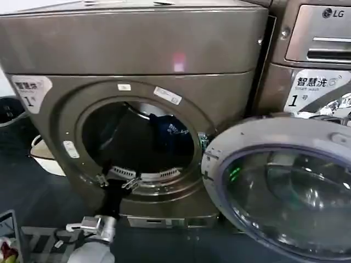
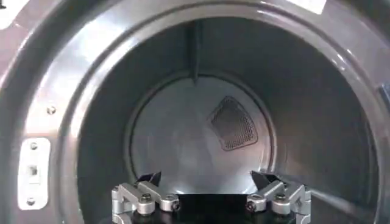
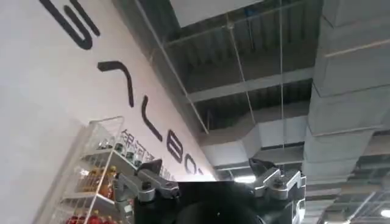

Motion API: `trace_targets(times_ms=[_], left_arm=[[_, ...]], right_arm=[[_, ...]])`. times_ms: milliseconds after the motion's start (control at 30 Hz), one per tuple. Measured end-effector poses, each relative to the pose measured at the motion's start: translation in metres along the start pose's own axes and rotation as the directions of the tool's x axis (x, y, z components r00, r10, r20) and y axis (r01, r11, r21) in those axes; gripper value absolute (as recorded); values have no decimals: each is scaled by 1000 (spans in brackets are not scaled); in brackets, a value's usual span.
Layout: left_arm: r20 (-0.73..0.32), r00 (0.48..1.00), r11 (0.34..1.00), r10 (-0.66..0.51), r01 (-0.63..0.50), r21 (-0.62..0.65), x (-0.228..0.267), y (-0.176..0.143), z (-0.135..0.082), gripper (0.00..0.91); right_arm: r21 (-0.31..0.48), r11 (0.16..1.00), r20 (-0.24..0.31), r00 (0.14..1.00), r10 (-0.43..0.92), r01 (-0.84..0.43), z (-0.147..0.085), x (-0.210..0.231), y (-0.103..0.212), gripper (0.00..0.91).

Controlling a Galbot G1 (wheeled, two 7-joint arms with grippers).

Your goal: Grasp the clothes from the dryer.

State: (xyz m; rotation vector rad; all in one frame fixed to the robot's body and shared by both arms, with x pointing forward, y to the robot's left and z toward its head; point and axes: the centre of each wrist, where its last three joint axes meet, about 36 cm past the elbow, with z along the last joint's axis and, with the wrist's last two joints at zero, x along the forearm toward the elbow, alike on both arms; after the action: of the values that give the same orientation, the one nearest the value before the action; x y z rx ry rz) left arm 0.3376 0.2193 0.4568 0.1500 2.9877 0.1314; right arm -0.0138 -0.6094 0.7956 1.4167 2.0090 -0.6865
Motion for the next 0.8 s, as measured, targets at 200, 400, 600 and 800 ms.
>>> trace_targets(times_ms=[200, 400, 600, 800], left_arm=[[2, 1000, 1000, -3, 3, 1, -1, 0, 0, 907], [0, 1000, 1000, -4, 4, 2, -1, 0, 1, 907], [0, 1000, 1000, -4, 4, 1, -2, 1, 1, 907], [0, 1000, 1000, -5, 5, 2, -3, 1, 2, 907]], right_arm=[[0, 1000, 0, 1000, -1, 1, 1, 0, -1, 907], [-1, 1000, -3, 1000, -3, 3, 2, 2, 0, 907], [-1, 1000, 0, 1000, -2, 2, 3, 2, -1, 907], [-2, 1000, 0, 1000, -4, 4, 3, 2, -1, 907]])
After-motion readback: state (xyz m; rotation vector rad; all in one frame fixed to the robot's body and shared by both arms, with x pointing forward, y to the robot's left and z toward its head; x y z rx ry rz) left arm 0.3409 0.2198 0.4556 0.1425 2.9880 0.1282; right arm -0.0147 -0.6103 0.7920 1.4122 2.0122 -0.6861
